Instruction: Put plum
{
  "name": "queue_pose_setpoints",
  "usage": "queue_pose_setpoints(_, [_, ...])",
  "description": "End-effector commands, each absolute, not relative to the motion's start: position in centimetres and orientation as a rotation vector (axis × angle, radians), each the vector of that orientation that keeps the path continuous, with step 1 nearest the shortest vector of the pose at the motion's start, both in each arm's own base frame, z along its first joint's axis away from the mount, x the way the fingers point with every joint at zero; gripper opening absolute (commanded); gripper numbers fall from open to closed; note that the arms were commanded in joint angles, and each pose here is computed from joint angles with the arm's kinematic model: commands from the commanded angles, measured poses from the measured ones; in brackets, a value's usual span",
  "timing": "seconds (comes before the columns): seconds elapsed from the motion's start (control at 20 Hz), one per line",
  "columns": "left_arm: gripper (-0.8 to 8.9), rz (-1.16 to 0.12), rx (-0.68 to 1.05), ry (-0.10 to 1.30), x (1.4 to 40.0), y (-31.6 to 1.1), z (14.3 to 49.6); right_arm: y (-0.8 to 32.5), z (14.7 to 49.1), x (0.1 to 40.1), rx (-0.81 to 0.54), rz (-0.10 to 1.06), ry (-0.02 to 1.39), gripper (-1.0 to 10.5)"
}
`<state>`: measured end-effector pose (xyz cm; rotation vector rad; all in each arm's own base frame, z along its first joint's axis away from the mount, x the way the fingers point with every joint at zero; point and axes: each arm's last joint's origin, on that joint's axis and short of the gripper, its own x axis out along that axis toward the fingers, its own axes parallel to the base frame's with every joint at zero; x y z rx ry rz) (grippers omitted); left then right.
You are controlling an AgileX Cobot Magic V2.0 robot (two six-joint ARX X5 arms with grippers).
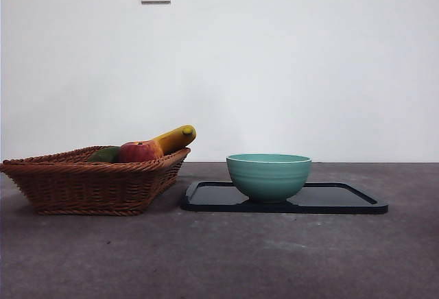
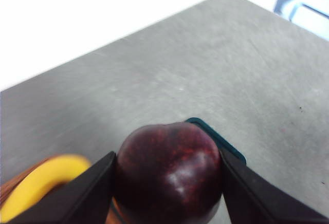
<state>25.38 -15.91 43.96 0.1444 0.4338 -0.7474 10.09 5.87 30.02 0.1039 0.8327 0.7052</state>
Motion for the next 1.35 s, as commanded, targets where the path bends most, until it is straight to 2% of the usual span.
queue_pose_setpoints(0.05, [2.17,-0.719,0.129,0.439,23.5,-14.0,45.5,6.0,30.3,10.2,0.099,0.716,0.81,2.2])
queue_pose_setpoints(0.3, [2.17,-0.637,0.116,0.498,20.5,-10.1,44.7,6.1,30.5,10.4,0.1,0.721,0.786,2.2])
queue_pose_setpoints(0.55, [2.17,-0.542,0.075,0.507,19.7,-7.6,39.5,6.1,30.5,10.4,0.101,0.721,0.784,2.2])
queue_pose_setpoints(0.9, [2.14,-0.458,0.078,0.556,22.6,-6.4,30.4,6.1,30.5,10.4,0.103,0.72,0.783,2.2])
queue_pose_setpoints(1.1, [2.14,-0.438,0.075,0.551,25.1,-6.4,27.2,6.1,30.5,10.4,0.104,0.72,0.783,2.2])
queue_pose_setpoints(1.35, [2.14,-0.436,0.092,0.633,28.6,-7.0,23.0,6.1,30.5,10.4,0.104,0.72,0.783,2.2])
